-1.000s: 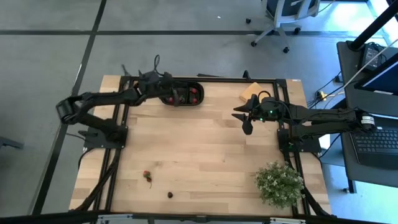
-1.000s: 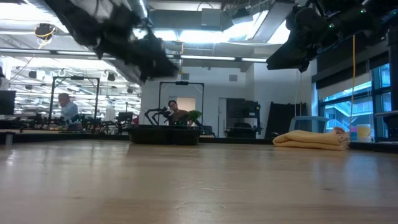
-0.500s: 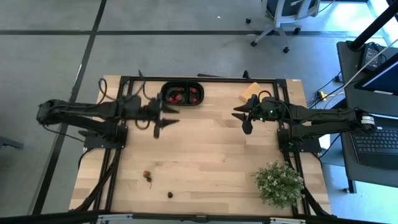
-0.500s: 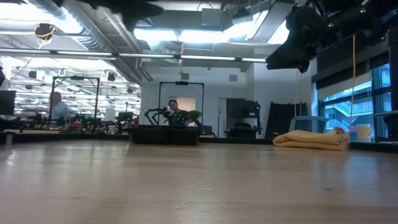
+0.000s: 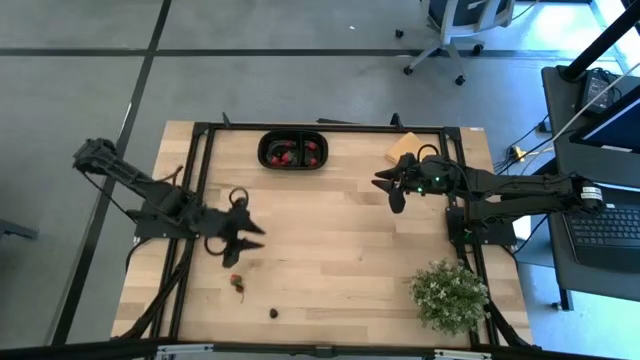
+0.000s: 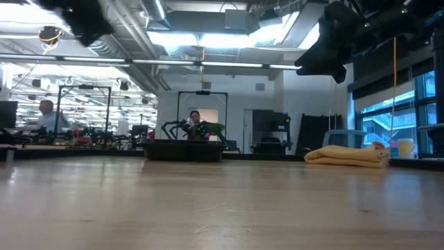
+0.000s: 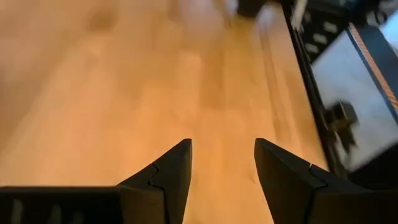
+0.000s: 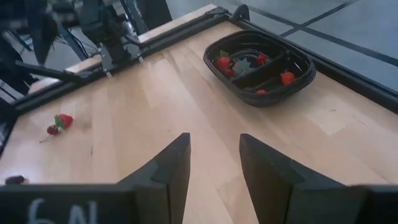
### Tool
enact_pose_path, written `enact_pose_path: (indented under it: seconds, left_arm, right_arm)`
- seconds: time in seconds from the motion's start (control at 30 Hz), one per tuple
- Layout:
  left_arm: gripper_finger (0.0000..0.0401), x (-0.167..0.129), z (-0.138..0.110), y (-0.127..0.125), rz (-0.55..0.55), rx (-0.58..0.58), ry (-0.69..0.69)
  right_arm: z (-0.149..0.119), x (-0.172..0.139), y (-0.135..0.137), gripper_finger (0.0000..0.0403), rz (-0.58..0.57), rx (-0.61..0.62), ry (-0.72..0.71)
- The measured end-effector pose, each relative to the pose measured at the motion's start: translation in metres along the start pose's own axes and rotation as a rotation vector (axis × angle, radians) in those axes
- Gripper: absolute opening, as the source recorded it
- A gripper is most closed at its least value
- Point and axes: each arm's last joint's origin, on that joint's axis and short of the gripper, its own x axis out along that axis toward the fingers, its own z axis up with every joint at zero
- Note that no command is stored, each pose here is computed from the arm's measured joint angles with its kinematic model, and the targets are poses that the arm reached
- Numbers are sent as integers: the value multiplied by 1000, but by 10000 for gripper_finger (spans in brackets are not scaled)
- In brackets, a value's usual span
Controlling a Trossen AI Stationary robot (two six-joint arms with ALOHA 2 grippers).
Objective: Pick and placing Produce into tupperware
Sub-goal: Put the red cherry into the black bin
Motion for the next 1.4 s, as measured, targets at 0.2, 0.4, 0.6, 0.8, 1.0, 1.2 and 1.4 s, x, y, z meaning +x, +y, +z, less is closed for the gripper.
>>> enact_pose_path:
  seconds: [0.2, 0.4, 0.6, 0.8, 1.0, 1.2, 1.4]
  left_arm:
    - [167, 12, -26, -24, -58, -72, 185]
    - [167, 33, -53, -48, -51, -31, 413]
    - [167, 45, -70, -80, -2, 133, 651]
    - [167, 60, -85, -98, -45, 87, 825]
    - [167, 67, -87, -104, -86, 41, 826]
    - [167, 71, -82, -101, -83, 22, 808]
    - [167, 77, -76, -95, -107, 103, 782]
  right_arm:
    - [0, 0, 0, 141, 2, 27, -4]
    - [0, 0, 0, 141, 2, 25, -4]
    - [0, 0, 0, 141, 2, 24, -3]
    - [0, 0, 0, 141, 1, 21, 0]
    - [-1, 0, 0, 141, -2, 16, 9]
    - [-1, 0, 0, 141, -2, 16, 9]
    - [-2, 0, 0, 141, -5, 16, 17]
